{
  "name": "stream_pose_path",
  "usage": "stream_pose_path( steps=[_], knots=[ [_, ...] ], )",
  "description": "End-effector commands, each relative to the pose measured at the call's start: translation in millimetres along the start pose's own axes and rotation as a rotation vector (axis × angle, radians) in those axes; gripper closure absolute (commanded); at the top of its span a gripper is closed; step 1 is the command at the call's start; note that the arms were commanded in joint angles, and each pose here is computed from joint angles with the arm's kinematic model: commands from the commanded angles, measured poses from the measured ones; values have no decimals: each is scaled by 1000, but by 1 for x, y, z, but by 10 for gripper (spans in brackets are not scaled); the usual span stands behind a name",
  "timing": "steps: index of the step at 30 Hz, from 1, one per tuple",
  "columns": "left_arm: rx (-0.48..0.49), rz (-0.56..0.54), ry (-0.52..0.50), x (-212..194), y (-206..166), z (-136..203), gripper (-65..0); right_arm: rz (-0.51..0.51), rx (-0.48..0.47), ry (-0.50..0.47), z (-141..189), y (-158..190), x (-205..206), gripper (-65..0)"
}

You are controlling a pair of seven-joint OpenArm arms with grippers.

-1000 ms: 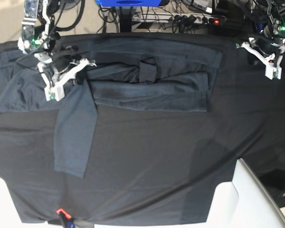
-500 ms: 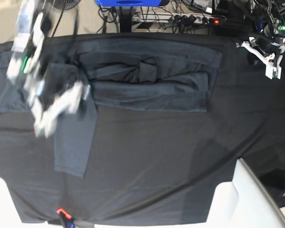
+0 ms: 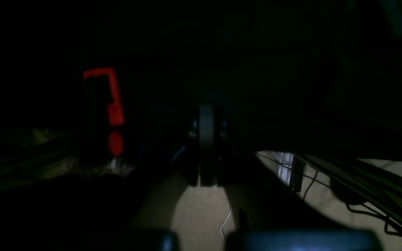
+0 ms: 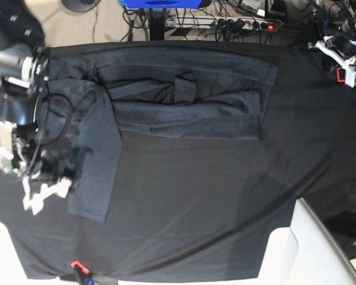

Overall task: Fold the T-shirt properly
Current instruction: 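Grasp the sleeve strip with the right gripper and lay it onto the shirt, then move the right gripper to the folded shirt's middle and grasp the fabric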

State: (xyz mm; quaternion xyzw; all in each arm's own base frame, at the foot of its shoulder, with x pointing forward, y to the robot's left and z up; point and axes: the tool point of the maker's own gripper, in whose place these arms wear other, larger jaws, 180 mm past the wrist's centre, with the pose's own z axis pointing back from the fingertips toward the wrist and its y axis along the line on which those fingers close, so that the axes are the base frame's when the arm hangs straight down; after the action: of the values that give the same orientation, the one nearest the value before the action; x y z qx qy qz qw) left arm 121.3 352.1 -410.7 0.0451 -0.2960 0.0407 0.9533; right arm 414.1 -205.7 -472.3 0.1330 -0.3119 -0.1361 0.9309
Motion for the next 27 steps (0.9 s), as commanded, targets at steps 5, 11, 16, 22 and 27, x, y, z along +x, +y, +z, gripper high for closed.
stream_pose_path(
  steps=[5, 11, 16, 22, 27],
  knots=[
    [0, 12, -4, -3, 7, 0, 0, -58, 16, -42, -12, 0, -3, -399],
    [-1, 14, -3, -3, 7, 0, 0, -67, 18, -24, -14, 1, -13, -282],
    [-1, 14, -3, -3, 7, 0, 0, -67, 42, 43, -17, 14, -26, -60],
    [-2, 20, 6, -7, 8, -1, 0, -60, 73, 33, -20, 34, -29, -24],
    [-3, 32, 20, -13, 9, -3, 0, -25, 79, -26, -11, 40, -20, 0]
  ],
)
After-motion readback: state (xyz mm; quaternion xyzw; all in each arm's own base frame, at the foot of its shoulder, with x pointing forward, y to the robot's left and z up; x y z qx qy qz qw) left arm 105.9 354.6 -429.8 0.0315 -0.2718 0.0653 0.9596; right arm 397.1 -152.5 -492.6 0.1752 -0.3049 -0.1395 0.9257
